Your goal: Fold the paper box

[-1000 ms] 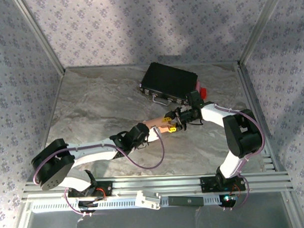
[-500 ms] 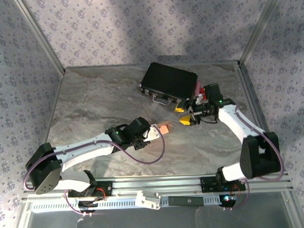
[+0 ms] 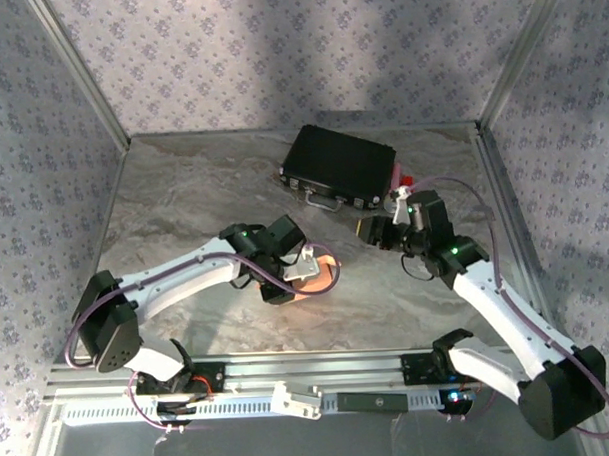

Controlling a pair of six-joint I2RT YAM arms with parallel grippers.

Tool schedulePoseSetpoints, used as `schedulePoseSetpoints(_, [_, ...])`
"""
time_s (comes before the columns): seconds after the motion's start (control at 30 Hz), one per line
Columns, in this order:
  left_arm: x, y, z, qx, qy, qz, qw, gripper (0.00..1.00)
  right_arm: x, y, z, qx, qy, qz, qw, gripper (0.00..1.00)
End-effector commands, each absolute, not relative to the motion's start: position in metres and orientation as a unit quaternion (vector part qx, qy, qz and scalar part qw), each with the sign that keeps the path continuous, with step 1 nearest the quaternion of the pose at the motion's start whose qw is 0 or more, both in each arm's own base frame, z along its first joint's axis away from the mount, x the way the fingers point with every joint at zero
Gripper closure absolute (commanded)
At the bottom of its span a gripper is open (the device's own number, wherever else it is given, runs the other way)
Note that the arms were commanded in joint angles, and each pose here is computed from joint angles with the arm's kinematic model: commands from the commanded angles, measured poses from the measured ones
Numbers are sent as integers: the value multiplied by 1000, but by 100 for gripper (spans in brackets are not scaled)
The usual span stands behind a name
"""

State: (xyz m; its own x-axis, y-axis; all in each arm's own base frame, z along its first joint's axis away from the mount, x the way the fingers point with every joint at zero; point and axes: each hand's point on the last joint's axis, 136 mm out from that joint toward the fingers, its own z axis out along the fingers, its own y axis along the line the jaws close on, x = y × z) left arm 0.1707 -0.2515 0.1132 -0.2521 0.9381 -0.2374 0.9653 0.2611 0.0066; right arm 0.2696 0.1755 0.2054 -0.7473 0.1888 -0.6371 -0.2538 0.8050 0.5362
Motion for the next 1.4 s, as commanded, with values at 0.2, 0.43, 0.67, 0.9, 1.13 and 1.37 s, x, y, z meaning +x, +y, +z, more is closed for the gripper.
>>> schedulePoseSetpoints(0.2, [174, -236, 118, 610, 786, -92, 27, 57, 248, 230, 196, -258, 836, 254, 411, 54])
schedulePoseSetpoints(0.43, [179, -232, 113, 619, 779, -101, 17, 57, 238, 250, 174, -331, 832, 266, 357, 57])
schedulePoseSetpoints(0.67, [181, -230, 103, 618, 779, -107, 8, 57, 227, 264, 165, -352, 826, 292, 329, 58])
schedulePoseSetpoints(0.9, [183, -231, 97, 621, 777, -107, 13, 57, 228, 267, 163, -361, 827, 288, 320, 61])
schedulePoseSetpoints(1.13, [185, -232, 96, 624, 774, -105, 18, 57, 235, 268, 154, -357, 837, 276, 310, 64])
schedulePoseSetpoints(1.37, [187, -233, 97, 626, 773, -103, 26, 56, 237, 269, 154, -355, 838, 272, 311, 73])
